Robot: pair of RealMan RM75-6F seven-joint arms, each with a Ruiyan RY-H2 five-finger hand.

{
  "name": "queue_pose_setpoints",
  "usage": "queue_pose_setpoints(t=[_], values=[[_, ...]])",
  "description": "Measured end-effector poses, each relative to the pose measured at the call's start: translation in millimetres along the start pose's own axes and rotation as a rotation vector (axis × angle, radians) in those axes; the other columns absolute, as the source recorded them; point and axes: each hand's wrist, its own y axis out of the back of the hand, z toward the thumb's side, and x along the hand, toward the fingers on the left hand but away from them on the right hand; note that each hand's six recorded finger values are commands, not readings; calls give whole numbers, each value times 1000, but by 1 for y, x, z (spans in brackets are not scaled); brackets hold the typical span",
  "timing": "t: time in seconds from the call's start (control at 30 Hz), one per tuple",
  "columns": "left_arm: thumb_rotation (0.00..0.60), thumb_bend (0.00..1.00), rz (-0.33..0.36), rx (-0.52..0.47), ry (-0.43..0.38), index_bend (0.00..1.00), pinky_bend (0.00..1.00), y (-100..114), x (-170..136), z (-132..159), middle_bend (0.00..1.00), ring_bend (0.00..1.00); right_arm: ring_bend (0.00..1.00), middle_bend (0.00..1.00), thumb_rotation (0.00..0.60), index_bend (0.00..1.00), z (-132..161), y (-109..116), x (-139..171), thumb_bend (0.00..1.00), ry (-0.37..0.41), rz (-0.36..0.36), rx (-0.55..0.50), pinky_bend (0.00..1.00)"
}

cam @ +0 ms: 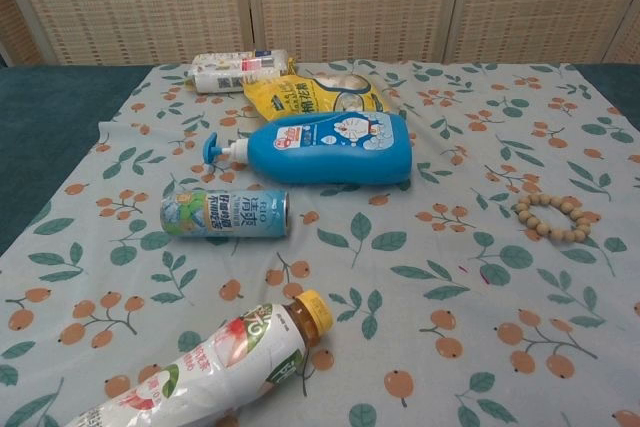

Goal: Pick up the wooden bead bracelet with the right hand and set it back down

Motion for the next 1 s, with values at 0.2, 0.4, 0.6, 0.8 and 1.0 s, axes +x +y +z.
queue_pose_setpoints(t=[0.2, 0.4, 0.6, 0.8, 1.0], values=[[600, 408, 10, -3, 8, 0, 84, 4, 2, -2, 0, 0, 0, 0, 600, 0, 9, -11, -4, 264, 46, -3, 13, 0], [600, 409, 7, -21, -20, 0, 89, 5, 4, 2, 0, 0, 0, 70, 600, 40, 32, -26, -34, 264, 142, 25, 36, 0], [600, 412, 20, -29, -29, 0, 97, 8, 3, 1, 0, 0, 0, 206, 600, 157, 54, -44, -80, 264, 227, 63, 130, 0], [600, 413, 20, -23, -7, 0, 97, 10, 2, -6, 0, 0, 0, 237, 600, 208, 47, -66, -123, 265, 184, 126, 225, 0], [600, 412, 18, -14, 13, 0, 97, 10, 3, -10, 0, 0, 0, 268, 600, 235, 34, -84, -139, 264, 128, 173, 248, 0]])
